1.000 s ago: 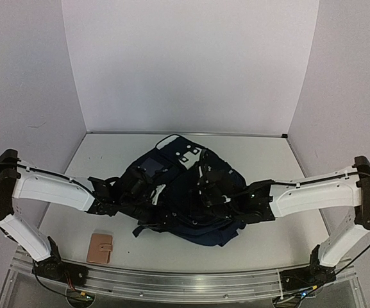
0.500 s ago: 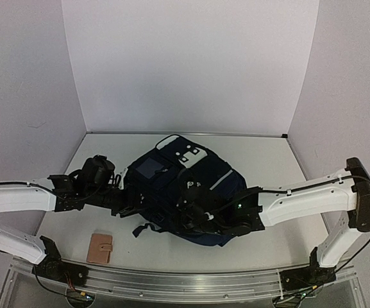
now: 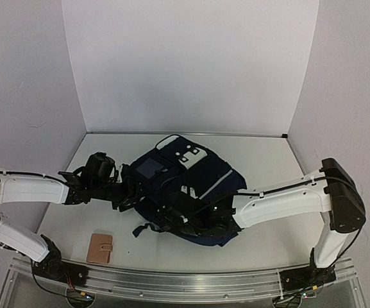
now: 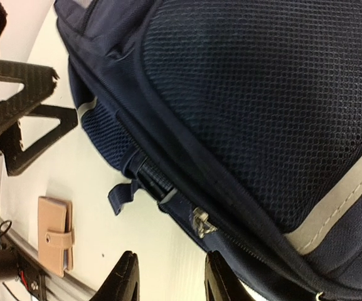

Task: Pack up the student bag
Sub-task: Zip the student bag at the center of the board.

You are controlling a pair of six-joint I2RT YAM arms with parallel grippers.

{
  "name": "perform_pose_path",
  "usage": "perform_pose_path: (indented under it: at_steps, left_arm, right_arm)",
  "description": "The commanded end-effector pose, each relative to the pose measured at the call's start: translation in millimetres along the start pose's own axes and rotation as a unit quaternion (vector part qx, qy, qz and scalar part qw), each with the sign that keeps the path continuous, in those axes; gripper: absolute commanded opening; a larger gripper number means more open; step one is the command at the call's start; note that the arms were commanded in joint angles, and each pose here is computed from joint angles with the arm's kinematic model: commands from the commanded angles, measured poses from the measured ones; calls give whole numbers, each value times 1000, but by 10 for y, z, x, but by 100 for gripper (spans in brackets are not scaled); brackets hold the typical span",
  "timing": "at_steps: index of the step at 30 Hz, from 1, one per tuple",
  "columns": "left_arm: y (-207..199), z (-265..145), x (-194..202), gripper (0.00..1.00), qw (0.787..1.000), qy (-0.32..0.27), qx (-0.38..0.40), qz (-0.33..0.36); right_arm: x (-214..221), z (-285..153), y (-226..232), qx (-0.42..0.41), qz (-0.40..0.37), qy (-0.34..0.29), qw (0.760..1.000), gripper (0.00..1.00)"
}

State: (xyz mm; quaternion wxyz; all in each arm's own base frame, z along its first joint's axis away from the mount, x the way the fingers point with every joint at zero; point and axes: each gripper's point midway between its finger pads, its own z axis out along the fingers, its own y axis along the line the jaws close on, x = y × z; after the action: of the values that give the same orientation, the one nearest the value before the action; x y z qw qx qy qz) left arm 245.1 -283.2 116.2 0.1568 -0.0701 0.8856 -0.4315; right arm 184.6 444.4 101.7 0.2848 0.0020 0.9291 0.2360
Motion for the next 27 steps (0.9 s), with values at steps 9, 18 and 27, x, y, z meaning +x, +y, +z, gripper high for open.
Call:
perform_pose_path:
  at_steps: [9,18,27]
  left_arm:
    - [-50,236,-289,64,999,-40,1,-10]
    - [-23,356,-333,45,999,-40,0,-15]
    - [-6,416,-344,18,999,-38,-2,-13]
  right_arm:
    - [-301,154,-239,71,70,-91,991,29]
    - [-416,303,-299,90,93,-118,985,28]
    - [-572,400,-368,102,115,-136,979,16]
